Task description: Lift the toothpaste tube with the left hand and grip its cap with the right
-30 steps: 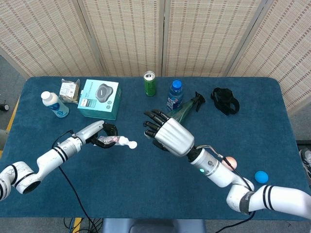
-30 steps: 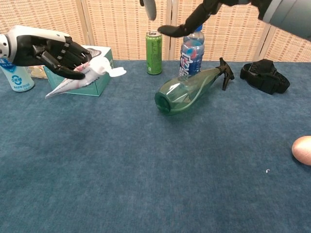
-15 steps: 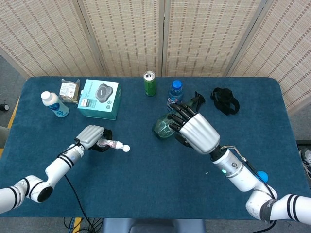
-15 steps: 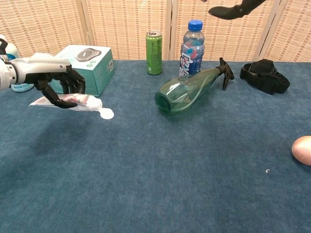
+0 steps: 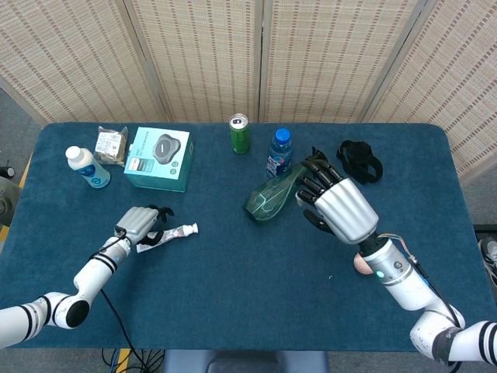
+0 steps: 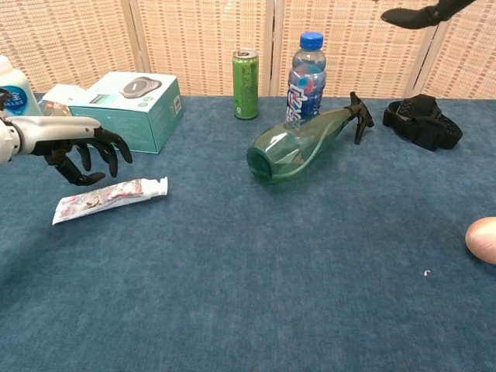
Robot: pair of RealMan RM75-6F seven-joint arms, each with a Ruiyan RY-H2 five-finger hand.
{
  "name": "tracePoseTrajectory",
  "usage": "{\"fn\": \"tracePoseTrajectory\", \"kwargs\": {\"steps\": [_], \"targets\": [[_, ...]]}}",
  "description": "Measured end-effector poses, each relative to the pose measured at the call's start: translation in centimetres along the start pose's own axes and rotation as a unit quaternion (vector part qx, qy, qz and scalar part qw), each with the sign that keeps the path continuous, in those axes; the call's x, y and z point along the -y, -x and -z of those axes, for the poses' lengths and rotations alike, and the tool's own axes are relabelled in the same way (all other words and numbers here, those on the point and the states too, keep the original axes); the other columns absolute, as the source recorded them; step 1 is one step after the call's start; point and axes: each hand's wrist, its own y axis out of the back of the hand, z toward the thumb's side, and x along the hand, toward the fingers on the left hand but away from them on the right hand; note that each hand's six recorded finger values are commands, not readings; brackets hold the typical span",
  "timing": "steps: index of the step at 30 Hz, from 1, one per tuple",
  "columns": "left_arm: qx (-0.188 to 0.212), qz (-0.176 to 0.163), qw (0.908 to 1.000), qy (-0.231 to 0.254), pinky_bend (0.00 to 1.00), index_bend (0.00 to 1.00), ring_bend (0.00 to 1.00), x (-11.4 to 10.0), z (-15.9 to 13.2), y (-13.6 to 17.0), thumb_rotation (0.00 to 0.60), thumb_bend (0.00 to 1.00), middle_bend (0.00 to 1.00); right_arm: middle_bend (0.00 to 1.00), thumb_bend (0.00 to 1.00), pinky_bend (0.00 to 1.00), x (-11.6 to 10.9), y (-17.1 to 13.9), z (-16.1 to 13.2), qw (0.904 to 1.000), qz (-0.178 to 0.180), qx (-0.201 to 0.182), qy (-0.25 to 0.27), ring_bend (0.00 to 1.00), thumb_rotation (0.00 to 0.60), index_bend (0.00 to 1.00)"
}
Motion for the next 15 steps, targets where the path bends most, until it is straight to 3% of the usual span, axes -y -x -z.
{"fn": "tracePoseTrajectory", "kwargs": {"steps": [3,9,15], "targets": [[-0.009,-0.013,0.9999,0.003,0.27,0.20,0.17,-0.8,0.5,0.8,0.600,0.45,0.29,0.39,0.23,0.20,-0.2,-0.9,1.4,0.9997,-0.006,0.022,-0.011,0.15,0.600,0.54],[-0.037,-0.076,0.9962,0.022,0.27,0.21,0.17,-2.7,2.3,3.6,0.600,0.45,0.29,0.34,0.23,0.20,-0.4,-4.0,4.9,0.9947,-0.037,0.085,-0.044,0.15,0.600,0.32],[-0.071,-0.153,0.9855,0.016,0.27,0.21,0.18,-4.2,4.9,7.5,0.600,0.32,0.28,0.32,0.13,0.20,-0.3,-8.0,8.5,0.9814,-0.066,0.167,-0.069,0.15,0.600,0.21]]}}
